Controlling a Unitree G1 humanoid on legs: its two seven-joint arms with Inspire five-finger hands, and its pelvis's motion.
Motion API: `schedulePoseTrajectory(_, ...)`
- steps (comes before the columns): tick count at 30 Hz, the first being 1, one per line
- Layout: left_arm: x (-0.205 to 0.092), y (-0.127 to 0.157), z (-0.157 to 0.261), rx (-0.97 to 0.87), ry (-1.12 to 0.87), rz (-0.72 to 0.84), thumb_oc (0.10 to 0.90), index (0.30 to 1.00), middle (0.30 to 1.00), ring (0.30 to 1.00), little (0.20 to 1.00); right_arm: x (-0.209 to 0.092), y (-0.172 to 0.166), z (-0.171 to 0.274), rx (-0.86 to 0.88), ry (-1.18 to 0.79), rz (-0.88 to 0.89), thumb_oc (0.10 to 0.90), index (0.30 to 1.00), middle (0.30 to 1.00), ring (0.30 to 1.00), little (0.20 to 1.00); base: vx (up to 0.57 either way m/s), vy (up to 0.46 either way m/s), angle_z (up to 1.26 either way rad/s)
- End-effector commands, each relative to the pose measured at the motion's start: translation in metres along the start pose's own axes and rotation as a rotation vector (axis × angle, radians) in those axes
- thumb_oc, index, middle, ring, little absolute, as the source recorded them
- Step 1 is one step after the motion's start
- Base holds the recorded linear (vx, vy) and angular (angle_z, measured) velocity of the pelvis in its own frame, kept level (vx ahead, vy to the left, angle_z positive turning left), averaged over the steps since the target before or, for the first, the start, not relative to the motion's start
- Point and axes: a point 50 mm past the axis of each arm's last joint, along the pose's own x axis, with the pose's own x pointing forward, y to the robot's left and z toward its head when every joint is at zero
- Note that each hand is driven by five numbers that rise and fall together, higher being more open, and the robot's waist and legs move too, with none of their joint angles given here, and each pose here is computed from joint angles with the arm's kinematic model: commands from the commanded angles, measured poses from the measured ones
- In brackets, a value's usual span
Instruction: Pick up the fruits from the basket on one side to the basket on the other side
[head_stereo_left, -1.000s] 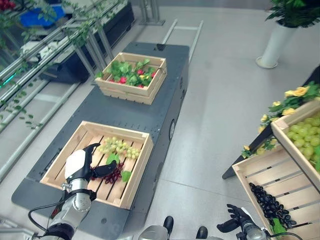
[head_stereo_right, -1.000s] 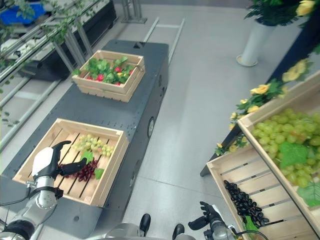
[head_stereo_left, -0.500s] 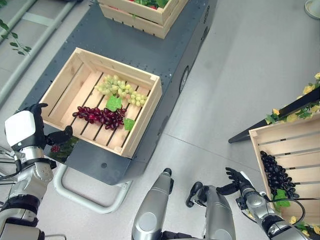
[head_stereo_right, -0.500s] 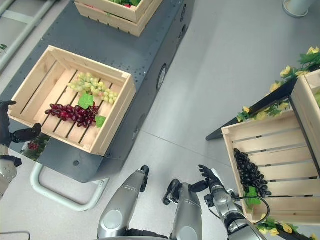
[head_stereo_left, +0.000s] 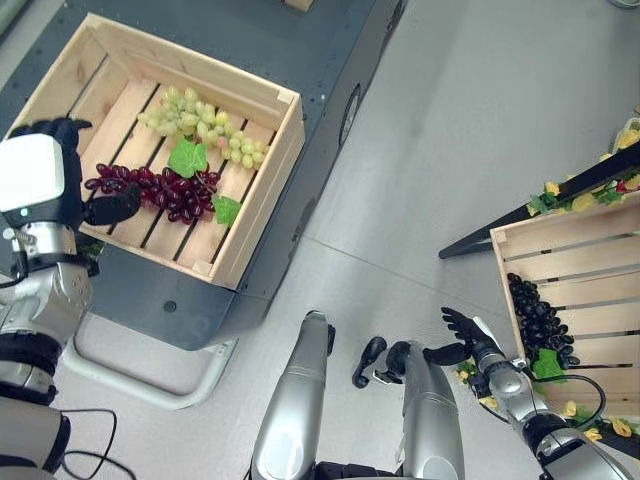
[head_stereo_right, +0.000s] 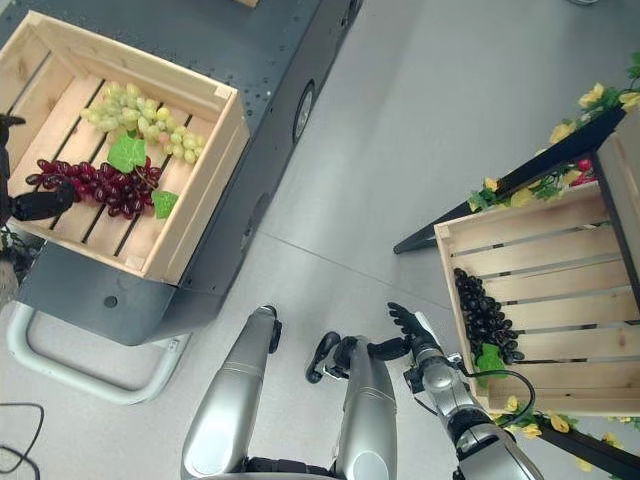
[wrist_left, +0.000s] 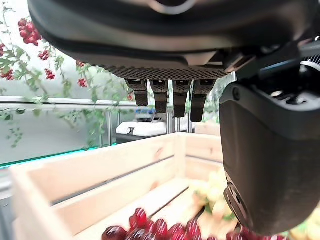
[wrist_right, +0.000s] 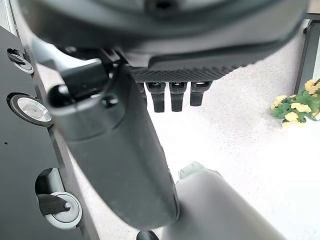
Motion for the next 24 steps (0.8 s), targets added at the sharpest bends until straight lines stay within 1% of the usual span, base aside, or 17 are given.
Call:
schedulePoseTrajectory(1,0.028,0.06,-0.021,0.162,-0.017,0.182,0.8,0.9,0.9,0.9,0.9,-0.013,-0.008,-0.023,-0.037,0.03,0.02,0.8,0.9,0.9,0.9,0.9,0.0,0.0,0.0)
schedulePoseTrajectory(3,0.03,0.059,-0.017,0.222,-0.061,0.133,0.8,0.9,0.9,0.9,0.9,-0.012,-0.01,-0.02,-0.042,0.022,0.023,0.8,0.9,0.9,0.9,0.9,0.03,0.034,0.03)
schedulePoseTrajectory(6,0.031,0.06,-0.017,0.232,-0.062,0.12,0.8,0.9,0.9,0.9,0.9,-0.012,-0.011,-0.02,-0.05,0.021,0.022,0.8,0.9,0.9,0.9,0.9,0.01,0.023,0.01)
schedulePoseTrajectory(8,0.035,0.059,-0.016,0.311,-0.076,0.016,0.8,0.9,0.9,0.9,0.9,-0.012,-0.015,-0.02,-0.078,0.023,0.024,0.8,0.9,0.9,0.9,0.9,0.0,0.046,0.05)
schedulePoseTrajectory(10,0.037,0.056,-0.015,0.357,-0.086,-0.049,0.8,0.9,0.9,0.9,0.9,-0.011,-0.02,-0.018,-0.082,0.018,0.016,0.8,0.9,0.9,0.9,0.9,-0.01,0.039,0.03)
schedulePoseTrajectory(13,0.038,0.055,-0.016,0.353,-0.07,-0.083,0.8,0.9,0.9,0.9,0.9,-0.011,-0.025,-0.016,-0.085,0.012,0.005,0.8,0.9,0.9,0.9,0.9,-0.02,0.045,0.0)
schedulePoseTrajectory(18,0.039,0.051,-0.014,0.324,-0.078,-0.184,0.8,0.9,0.9,0.9,0.9,-0.011,-0.028,-0.014,-0.09,0.002,0.001,0.8,0.9,0.9,0.9,0.9,-0.01,0.015,0.0)
schedulePoseTrajectory(21,0.041,0.051,-0.01,0.311,-0.099,-0.203,0.8,0.9,0.9,0.9,0.9,-0.011,-0.028,-0.014,-0.087,-0.006,0.0,0.8,0.9,0.9,0.9,0.9,0.0,0.0,0.0)
schedulePoseTrajectory(24,0.043,0.048,0.002,0.29,-0.164,-0.222,0.8,0.9,0.9,0.9,0.9,-0.01,-0.029,-0.009,-0.083,-0.031,0.007,0.8,0.9,0.9,0.9,0.9,0.0,0.0,0.0)
